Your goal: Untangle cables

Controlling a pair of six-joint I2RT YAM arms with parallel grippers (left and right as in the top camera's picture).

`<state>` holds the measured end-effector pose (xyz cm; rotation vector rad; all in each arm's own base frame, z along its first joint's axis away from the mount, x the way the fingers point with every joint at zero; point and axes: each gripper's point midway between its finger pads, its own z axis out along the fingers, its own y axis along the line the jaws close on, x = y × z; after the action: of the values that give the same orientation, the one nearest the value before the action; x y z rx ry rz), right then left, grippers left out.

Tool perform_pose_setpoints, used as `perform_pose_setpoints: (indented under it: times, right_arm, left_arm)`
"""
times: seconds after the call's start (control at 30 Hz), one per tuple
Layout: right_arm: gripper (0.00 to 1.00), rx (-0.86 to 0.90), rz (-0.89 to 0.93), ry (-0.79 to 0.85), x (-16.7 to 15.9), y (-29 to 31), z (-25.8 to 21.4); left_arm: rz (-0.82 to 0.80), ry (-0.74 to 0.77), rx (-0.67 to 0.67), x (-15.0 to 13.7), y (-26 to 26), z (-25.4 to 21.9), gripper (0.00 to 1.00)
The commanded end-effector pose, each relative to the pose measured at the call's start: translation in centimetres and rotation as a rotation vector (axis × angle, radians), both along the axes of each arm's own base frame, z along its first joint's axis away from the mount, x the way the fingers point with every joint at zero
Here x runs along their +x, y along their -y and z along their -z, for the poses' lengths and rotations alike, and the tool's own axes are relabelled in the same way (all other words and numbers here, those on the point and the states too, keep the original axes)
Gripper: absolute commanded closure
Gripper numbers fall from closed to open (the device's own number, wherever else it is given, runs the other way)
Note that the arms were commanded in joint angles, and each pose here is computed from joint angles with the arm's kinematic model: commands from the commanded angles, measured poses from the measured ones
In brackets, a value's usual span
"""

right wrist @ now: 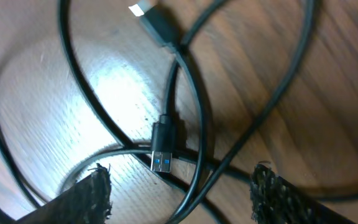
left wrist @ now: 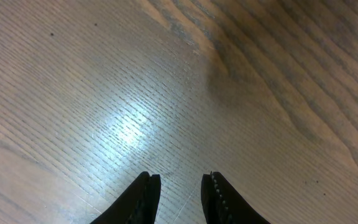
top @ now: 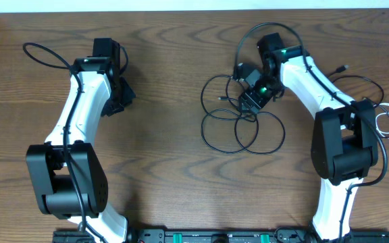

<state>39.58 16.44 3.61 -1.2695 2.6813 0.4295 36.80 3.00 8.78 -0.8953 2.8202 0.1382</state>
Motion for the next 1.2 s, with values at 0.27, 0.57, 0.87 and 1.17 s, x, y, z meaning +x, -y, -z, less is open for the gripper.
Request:
perform_pose_setpoints:
  times: [0.27, 0.57, 0.87, 1.17]
  right_arm:
    - [0.20, -0.061, -0.456, 0.079, -2.8, 1.3, 2.5]
    - [0.53, -0.133, -0.450, 0.102, -3.4, 2.8, 5.9]
    - [0.94, -0.177, -0.300, 0.043, -3.7, 3.4, 5.7]
    - [0.99, -0.107, 0.128, 0.154, 2.0, 1.8, 0.4]
  left_arm:
    - [-0.010, -0.019, 0.019, -0.3, -0.3, 0.5, 0.72]
    - [-0.010, -0.020, 0.019, -0.3, -0.3, 0.5, 0.71]
    - [-0.010, -0.019, 0.019, -0.3, -0.3, 0.5, 0.71]
    - [-0.010, -0.019, 0.019, -0.3, -0.3, 0.5, 0.72]
